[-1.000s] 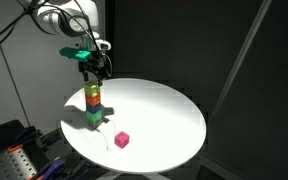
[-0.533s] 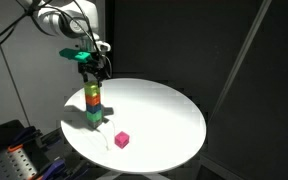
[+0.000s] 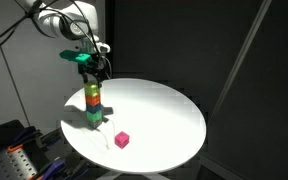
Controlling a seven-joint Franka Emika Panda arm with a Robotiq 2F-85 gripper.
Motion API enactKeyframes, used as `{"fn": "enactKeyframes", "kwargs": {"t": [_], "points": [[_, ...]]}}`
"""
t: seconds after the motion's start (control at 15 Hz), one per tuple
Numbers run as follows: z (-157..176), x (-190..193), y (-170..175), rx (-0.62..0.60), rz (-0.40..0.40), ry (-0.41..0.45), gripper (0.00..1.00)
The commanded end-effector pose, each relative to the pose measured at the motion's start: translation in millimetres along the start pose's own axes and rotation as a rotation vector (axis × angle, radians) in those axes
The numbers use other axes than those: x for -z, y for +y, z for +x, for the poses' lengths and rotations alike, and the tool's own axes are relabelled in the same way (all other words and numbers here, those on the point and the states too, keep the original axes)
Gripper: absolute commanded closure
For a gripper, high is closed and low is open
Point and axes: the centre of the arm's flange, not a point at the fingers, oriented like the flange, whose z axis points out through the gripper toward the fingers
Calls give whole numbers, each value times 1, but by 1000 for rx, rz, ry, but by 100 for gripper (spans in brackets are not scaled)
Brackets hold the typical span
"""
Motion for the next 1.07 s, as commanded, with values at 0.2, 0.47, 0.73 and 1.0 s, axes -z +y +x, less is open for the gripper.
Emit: {"fn": "enactKeyframes", "kwargs": {"t": [0.2,0.47,0.73,1.0], "points": [[5,-6,2,-2,-1,13,0],[4,-9,4,-4,-1,3,26],[5,-13,5,-9,-1,-12,60],[5,-9,5,-6,-3,-19,75]]}}
